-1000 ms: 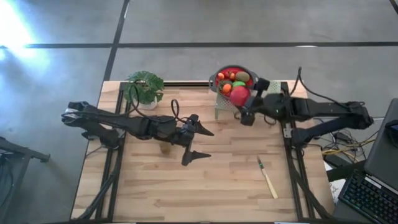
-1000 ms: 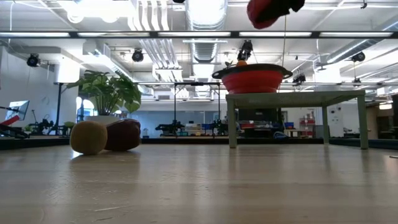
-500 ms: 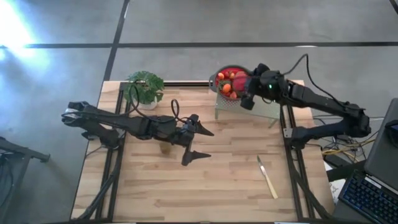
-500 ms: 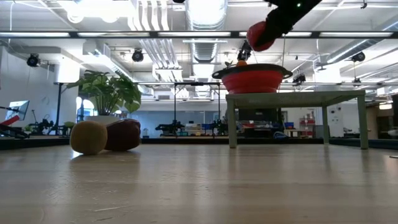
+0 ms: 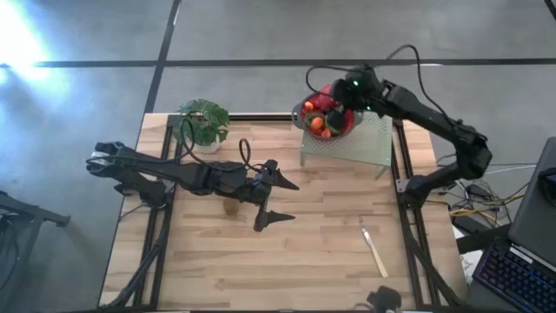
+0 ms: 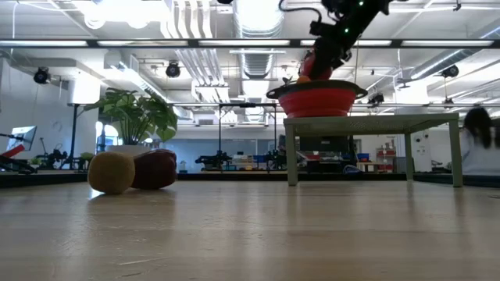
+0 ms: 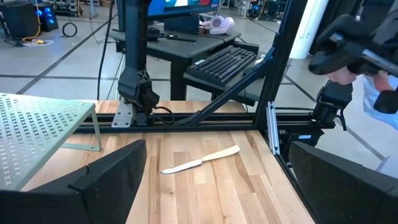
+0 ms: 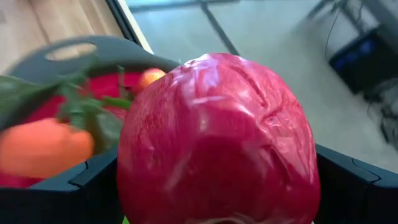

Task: Pick & Place Fruit
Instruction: Put the red apple into the strainer bowl on the shelf

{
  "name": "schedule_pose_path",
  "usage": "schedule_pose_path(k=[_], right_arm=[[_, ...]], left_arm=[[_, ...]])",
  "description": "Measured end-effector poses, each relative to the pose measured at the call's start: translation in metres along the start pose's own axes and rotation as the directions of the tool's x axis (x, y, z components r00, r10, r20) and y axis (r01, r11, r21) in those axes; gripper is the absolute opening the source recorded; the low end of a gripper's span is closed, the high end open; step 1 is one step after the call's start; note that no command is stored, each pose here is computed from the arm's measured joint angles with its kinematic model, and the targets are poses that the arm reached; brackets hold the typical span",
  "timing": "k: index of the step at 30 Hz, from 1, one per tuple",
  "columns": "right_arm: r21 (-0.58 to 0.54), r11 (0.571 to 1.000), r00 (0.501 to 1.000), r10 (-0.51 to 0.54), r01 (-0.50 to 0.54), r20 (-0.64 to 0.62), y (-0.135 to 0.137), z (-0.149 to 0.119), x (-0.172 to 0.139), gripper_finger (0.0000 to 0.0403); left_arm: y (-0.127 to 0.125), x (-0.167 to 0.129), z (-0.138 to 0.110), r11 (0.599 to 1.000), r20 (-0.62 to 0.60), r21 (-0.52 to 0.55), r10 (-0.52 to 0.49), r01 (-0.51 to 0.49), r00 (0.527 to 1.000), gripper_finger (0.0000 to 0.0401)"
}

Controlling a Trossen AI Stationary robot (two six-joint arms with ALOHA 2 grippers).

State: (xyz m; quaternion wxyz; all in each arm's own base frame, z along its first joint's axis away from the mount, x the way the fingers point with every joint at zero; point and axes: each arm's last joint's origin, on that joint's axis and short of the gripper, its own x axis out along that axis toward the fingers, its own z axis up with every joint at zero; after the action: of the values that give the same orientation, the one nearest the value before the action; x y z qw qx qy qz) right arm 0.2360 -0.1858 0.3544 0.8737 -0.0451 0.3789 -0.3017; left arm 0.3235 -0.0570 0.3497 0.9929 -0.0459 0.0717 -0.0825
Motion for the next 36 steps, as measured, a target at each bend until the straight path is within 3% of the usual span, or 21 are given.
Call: schedule_pose_path(k=[6,14,22,29,36], right_arm=[[0.024,1.000,0.996,0.008,-0.006,-0.085,-0.009,0.006,0.021,0.0364],[0.005,1.000,0.994,0.013,-0.012,-0.107,-0.009,0.008,0.035,0.0364],[-0.024,1.000,0.993,0.016,-0.019,-0.120,-0.007,0.005,0.038,0.0364],[-0.026,1.000,0.993,0.011,-0.014,-0.119,-0.008,0.005,0.038,0.0394],[-0.030,1.000,0.993,0.005,-0.008,-0.122,-0.008,0.005,0.038,0.0399]], left_arm=[[0.000,0.000,0.000,1.000,0.000,0.000,0.000,0.000,1.000,0.0399],[0.000,0.000,0.000,1.000,0.000,-0.002,0.000,0.000,1.000,0.0399],[0.000,0.000,0.000,1.000,-0.001,-0.001,0.000,0.000,1.000,0.0399],[0.000,0.000,0.000,1.000,-0.001,-0.001,0.000,0.000,1.000,0.0399],[0.000,0.000,0.000,1.000,-0.001,0.000,0.000,0.000,1.000,0.0399]])
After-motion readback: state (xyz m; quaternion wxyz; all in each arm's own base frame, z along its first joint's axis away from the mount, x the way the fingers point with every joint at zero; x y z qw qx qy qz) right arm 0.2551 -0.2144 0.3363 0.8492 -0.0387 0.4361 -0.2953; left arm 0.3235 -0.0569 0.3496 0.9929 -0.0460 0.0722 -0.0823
